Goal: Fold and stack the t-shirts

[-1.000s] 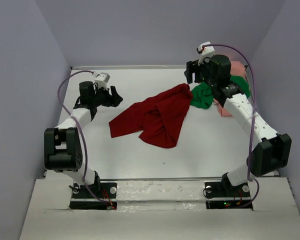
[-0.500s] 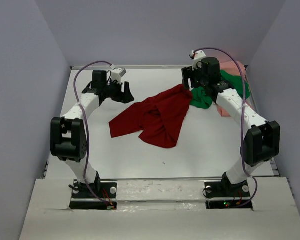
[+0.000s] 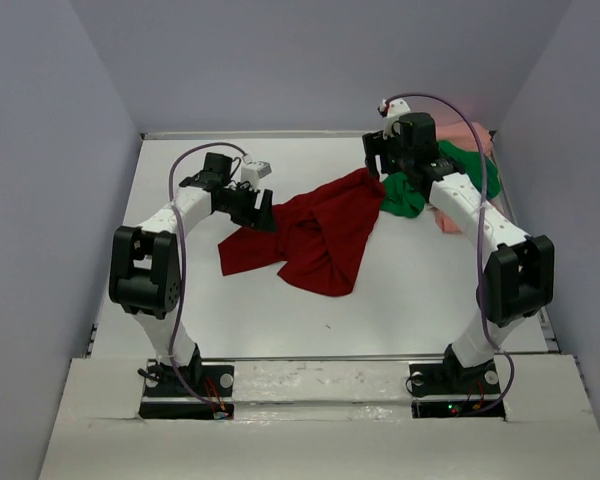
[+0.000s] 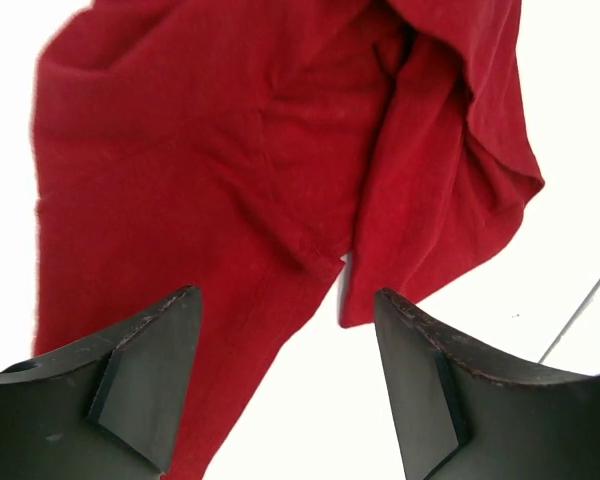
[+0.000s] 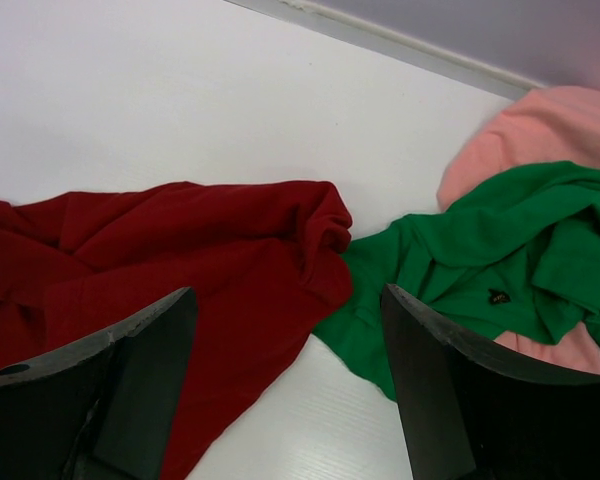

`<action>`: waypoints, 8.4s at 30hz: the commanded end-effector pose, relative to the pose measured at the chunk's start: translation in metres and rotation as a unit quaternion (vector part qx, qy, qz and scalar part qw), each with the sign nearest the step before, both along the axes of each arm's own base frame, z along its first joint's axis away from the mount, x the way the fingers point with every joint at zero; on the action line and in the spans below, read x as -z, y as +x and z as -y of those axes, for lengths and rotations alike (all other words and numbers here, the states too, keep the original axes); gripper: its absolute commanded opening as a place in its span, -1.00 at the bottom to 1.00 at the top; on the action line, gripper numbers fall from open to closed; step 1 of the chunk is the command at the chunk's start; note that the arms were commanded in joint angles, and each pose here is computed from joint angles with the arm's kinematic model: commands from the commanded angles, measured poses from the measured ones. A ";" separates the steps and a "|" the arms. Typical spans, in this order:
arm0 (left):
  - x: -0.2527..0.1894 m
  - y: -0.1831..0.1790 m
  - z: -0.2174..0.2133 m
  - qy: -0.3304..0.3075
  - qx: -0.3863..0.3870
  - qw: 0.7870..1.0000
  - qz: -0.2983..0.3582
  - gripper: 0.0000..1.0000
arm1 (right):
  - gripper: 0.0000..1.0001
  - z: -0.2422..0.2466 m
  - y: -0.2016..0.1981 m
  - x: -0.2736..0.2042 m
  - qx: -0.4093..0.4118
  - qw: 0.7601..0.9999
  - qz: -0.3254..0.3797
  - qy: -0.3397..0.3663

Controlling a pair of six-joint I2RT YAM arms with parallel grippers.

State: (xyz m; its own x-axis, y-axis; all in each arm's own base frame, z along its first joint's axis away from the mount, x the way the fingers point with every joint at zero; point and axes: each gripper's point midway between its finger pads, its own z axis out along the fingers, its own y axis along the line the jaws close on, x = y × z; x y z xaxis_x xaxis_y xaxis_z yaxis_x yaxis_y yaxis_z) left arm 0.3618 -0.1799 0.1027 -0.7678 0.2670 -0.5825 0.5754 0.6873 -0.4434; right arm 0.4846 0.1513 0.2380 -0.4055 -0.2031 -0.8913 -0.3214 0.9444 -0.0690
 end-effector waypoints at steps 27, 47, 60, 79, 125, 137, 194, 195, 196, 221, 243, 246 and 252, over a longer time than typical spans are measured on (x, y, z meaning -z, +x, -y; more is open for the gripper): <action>0.066 -0.022 0.062 0.051 0.070 0.993 -0.083 0.13 | 0.58 -0.002 0.012 -0.019 0.014 1.000 0.018 0.009; -0.009 0.038 -0.001 0.094 -0.055 0.992 0.058 -1.00 | 0.58 -0.029 -0.005 0.011 -0.051 0.997 -0.038 0.047; -0.076 0.069 -0.034 0.078 -0.107 0.984 0.123 -1.00 | 0.56 -0.039 -0.003 0.061 -0.060 0.991 -0.111 0.053; -0.095 0.077 -0.052 0.075 -0.136 0.977 0.148 -1.00 | 0.50 -0.079 -0.008 0.093 -0.110 0.974 -0.172 0.093; -0.092 0.067 -0.054 0.064 -0.138 0.978 0.146 -1.00 | 0.20 -0.142 -0.054 0.140 -0.119 0.969 -0.219 -0.004; -0.091 0.069 -0.055 0.065 -0.140 0.977 0.147 -1.00 | -1.00 -0.143 -0.059 0.154 -0.123 0.964 -0.236 -0.005; -0.534 -0.052 -0.184 -0.042 -0.387 0.736 0.554 -1.00 | -1.00 0.102 -0.126 -0.372 0.057 0.938 0.289 0.179; -0.526 -0.036 -0.187 -0.038 -0.391 0.740 0.546 -1.00 | -1.00 0.103 -0.116 -0.367 0.060 0.941 0.283 0.178; -0.519 -0.025 -0.189 -0.034 -0.393 0.743 0.540 -1.00 | -1.00 0.103 -0.089 -0.352 0.068 0.946 0.264 0.175; -0.187 0.182 -0.204 0.071 -0.393 0.876 0.269 -1.00 | -1.00 0.103 0.132 -0.028 0.144 0.981 -0.029 0.130; -0.480 -0.039 -0.172 -0.043 -0.373 0.765 0.524 -1.00 | -1.00 0.080 -0.110 -0.331 0.016 0.942 0.247 0.227; -0.500 -0.059 -0.163 -0.064 -0.360 0.762 0.535 -1.00 | -1.00 0.078 -0.130 -0.352 0.008 0.939 0.253 0.231; -0.412 0.042 -0.171 -0.040 -0.372 0.810 0.450 -1.00 | -1.00 0.077 0.001 -0.230 0.053 0.968 0.110 0.218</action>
State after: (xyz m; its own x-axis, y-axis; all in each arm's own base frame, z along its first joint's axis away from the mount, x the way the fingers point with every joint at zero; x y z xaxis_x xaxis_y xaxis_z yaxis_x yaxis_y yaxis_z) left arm 0.2827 -0.0153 0.6364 0.3797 -0.0949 -0.9202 0.1406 0.9891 -0.0440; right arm 0.3232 0.0724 0.6472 0.2767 0.2548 -0.9266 -0.3725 0.9172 0.1410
